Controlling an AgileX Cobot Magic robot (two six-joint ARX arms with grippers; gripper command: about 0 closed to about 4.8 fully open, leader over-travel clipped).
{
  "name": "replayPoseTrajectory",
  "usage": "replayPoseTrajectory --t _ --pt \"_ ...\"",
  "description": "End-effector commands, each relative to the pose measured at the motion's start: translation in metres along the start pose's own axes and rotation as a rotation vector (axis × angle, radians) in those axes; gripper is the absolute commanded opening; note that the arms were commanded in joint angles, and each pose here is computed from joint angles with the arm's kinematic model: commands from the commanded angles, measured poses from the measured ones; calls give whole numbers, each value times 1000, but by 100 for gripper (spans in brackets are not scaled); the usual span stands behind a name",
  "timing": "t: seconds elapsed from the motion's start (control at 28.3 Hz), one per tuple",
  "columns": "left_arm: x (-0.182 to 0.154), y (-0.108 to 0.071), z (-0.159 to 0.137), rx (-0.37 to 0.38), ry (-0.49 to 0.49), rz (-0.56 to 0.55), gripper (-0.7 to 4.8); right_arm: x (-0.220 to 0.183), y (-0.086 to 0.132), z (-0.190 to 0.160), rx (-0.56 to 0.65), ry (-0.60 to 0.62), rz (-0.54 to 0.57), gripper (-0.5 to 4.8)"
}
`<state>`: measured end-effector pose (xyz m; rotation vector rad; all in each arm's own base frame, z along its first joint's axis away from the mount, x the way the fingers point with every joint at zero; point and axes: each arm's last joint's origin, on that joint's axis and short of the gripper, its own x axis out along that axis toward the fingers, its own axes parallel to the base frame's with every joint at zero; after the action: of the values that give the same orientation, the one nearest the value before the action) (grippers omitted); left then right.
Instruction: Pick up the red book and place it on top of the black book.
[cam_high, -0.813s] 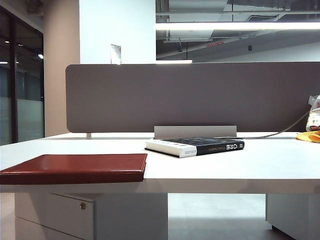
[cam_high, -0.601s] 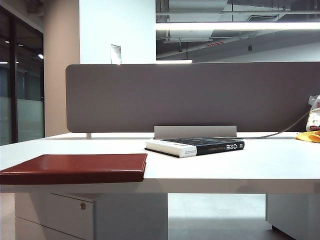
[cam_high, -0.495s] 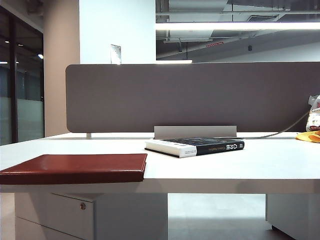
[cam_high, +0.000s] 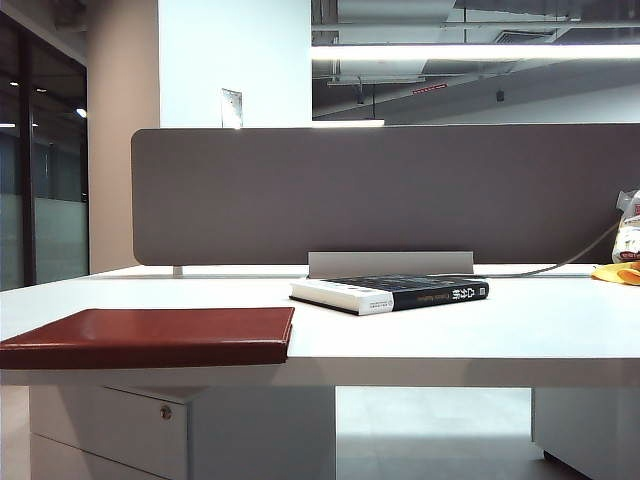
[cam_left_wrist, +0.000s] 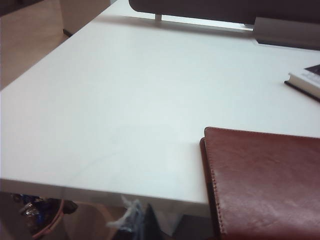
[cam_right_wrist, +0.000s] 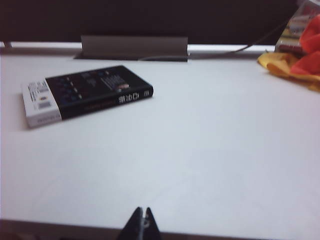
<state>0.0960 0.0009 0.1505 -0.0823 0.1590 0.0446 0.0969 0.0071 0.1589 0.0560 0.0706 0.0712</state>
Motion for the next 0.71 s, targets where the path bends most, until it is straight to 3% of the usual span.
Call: replayPoseTrajectory --t 0.04,0.11,0.35,0.71 --pt "0 0 -2 -54 13 -1 -5 0 0 1 2 -15 4 -5" --pt "0 0 -2 -68 13 -1 -5 0 0 1 15 -15 4 -5" --pt "0 -4 -2 -232 39 -133 -5 0 0 1 75 -15 4 -6" --pt "-1 -6 -1 -421 71 -219 -5 0 1 2 133 -19 14 -6"
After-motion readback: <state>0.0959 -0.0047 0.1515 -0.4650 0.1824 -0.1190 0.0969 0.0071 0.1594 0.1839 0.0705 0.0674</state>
